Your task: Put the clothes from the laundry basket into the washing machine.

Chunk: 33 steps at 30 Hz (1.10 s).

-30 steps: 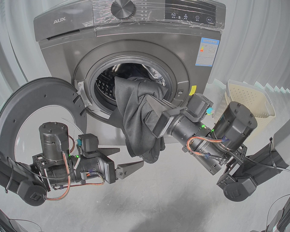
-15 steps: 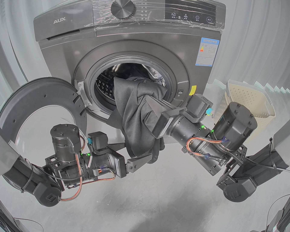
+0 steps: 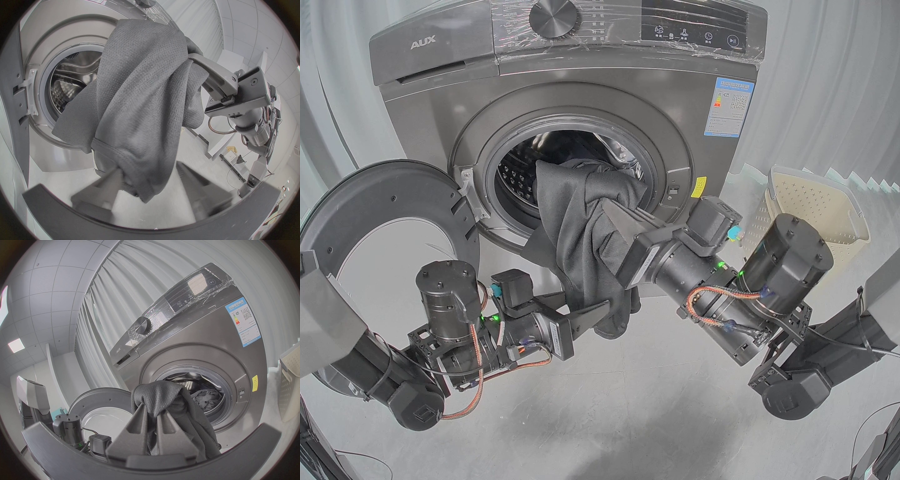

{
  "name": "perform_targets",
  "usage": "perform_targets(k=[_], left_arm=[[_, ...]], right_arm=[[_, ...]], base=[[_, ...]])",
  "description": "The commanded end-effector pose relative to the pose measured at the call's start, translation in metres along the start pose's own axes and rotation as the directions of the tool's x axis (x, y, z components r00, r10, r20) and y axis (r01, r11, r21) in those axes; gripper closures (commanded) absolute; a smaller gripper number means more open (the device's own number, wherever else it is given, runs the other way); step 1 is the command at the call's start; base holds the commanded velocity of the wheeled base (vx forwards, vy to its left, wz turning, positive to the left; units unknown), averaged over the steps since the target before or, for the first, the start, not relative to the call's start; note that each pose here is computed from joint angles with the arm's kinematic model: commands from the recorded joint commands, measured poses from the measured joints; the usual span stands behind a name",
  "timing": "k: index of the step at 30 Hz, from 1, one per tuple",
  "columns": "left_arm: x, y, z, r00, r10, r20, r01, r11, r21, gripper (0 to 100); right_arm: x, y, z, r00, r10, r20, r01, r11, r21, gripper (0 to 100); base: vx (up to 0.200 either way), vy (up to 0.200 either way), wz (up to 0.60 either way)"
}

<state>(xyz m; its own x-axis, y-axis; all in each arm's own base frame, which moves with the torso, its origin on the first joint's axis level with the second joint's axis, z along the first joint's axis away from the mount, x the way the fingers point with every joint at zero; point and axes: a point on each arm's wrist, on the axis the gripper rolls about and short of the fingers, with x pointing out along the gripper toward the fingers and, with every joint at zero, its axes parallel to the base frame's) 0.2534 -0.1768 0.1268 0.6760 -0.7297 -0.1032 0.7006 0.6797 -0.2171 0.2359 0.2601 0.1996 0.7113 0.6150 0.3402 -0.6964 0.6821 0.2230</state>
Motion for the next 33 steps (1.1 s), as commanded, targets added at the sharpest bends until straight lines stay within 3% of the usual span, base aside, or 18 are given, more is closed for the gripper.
perform_targets(k=[1, 10, 18, 19, 23, 28, 29, 33], left_arm=[[-0.003, -0.004, -0.003, 1.0, -0.008, -0.005, 0.008, 1.0, 0.0, 100], [-0.065, -0.033, 0.015, 0.992, -0.087, 0.088, 0.084, 0.996, 0.037, 100], [-0.087, -0.04, 0.033, 0.977, -0.132, 0.167, 0.125, 0.991, 0.056, 100], [-0.087, -0.04, 0.035, 0.976, -0.134, 0.174, 0.126, 0.99, 0.058, 100], [-0.087, -0.041, 0.049, 0.961, -0.141, 0.237, 0.127, 0.989, 0.071, 100], [-0.085, -0.041, 0.063, 0.947, -0.131, 0.294, 0.123, 0.991, 0.044, 100], [-0.085, -0.04, 0.067, 0.943, -0.127, 0.308, 0.12, 0.992, 0.04, 100], [-0.084, -0.037, 0.068, 0.942, -0.09, 0.323, 0.085, 0.996, 0.03, 100]], right_arm=[[-0.002, 0.0, -0.002, 1.0, -0.001, -0.008, 0.001, 1.0, -0.001, 100], [-0.009, -0.007, -0.008, 0.999, -0.018, -0.041, 0.018, 1.0, -0.005, 100], [-0.014, -0.005, -0.018, 0.997, -0.011, -0.079, 0.011, 1.0, -0.004, 100], [-0.014, -0.005, -0.018, 0.997, -0.011, -0.074, 0.011, 1.0, -0.004, 0], [-0.025, -0.008, -0.027, 0.992, -0.015, -0.126, 0.013, 1.0, -0.01, 0], [-0.045, -0.013, -0.037, 0.976, -0.031, -0.214, 0.026, 0.999, -0.027, 0], [-0.057, -0.016, -0.041, 0.965, -0.041, -0.258, 0.032, 0.999, -0.037, 0], [-0.072, -0.025, -0.048, 0.949, -0.07, -0.308, 0.055, 0.997, -0.056, 0]], base=[[0.0, 0.0, 0.0], [0.0, 0.0, 0.0], [0.0, 0.0, 0.0], [0.0, 0.0, 0.0], [0.0, 0.0, 0.0], [0.0, 0.0, 0.0], [0.0, 0.0, 0.0], [0.0, 0.0, 0.0]])
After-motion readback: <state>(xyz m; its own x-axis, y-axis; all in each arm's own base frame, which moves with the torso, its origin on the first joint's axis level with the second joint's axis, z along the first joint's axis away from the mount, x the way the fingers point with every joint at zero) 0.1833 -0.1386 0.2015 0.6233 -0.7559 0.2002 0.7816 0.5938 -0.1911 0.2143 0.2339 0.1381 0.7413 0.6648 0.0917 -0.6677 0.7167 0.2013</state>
